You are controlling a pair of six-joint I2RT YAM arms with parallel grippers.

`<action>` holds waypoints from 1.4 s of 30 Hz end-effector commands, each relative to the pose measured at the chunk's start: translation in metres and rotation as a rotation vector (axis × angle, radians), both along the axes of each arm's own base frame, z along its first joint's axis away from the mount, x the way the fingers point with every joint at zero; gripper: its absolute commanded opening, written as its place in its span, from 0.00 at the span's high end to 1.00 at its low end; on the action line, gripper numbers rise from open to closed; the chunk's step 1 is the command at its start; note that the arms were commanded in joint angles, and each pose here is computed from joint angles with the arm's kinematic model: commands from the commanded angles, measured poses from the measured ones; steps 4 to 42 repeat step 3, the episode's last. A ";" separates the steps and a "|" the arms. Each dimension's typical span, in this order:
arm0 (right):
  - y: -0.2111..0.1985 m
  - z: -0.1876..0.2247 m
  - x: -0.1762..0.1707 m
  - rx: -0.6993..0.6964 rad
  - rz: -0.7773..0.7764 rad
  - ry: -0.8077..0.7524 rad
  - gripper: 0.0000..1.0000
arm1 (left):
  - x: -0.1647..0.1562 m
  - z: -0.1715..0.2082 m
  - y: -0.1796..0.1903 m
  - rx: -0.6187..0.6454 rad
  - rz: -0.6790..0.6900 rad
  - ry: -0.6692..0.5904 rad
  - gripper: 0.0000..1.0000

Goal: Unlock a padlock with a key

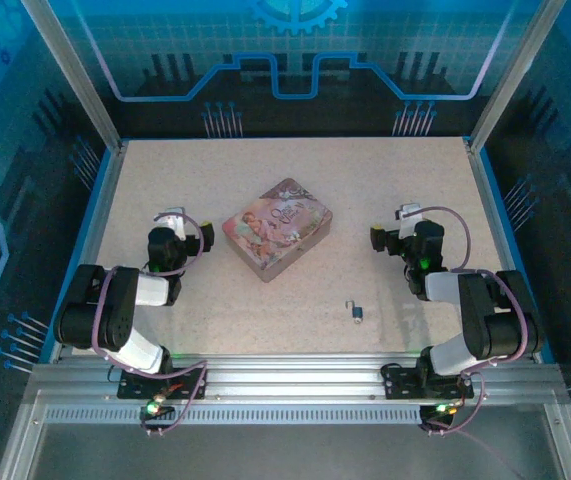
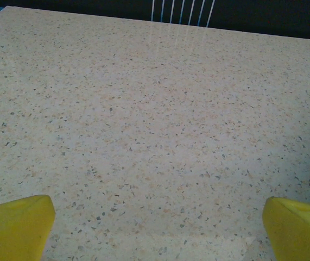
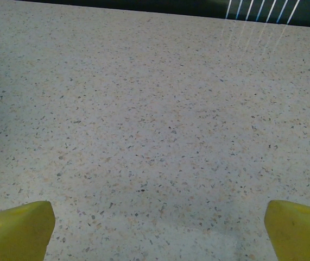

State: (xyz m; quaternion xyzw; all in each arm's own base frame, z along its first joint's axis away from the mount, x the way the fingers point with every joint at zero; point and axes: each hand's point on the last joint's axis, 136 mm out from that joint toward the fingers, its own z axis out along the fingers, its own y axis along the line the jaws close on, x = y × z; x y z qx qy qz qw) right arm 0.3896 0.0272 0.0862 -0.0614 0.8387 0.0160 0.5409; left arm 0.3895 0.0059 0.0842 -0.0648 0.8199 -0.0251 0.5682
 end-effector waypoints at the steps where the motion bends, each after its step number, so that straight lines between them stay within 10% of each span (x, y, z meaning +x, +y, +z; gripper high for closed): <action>1: 0.004 0.007 0.007 -0.015 0.006 -0.025 0.00 | 0.006 0.010 0.000 0.008 -0.016 -0.035 0.01; 42: 0.004 0.007 0.007 -0.016 0.006 -0.025 0.00 | 0.006 0.010 0.000 0.008 -0.014 -0.035 0.01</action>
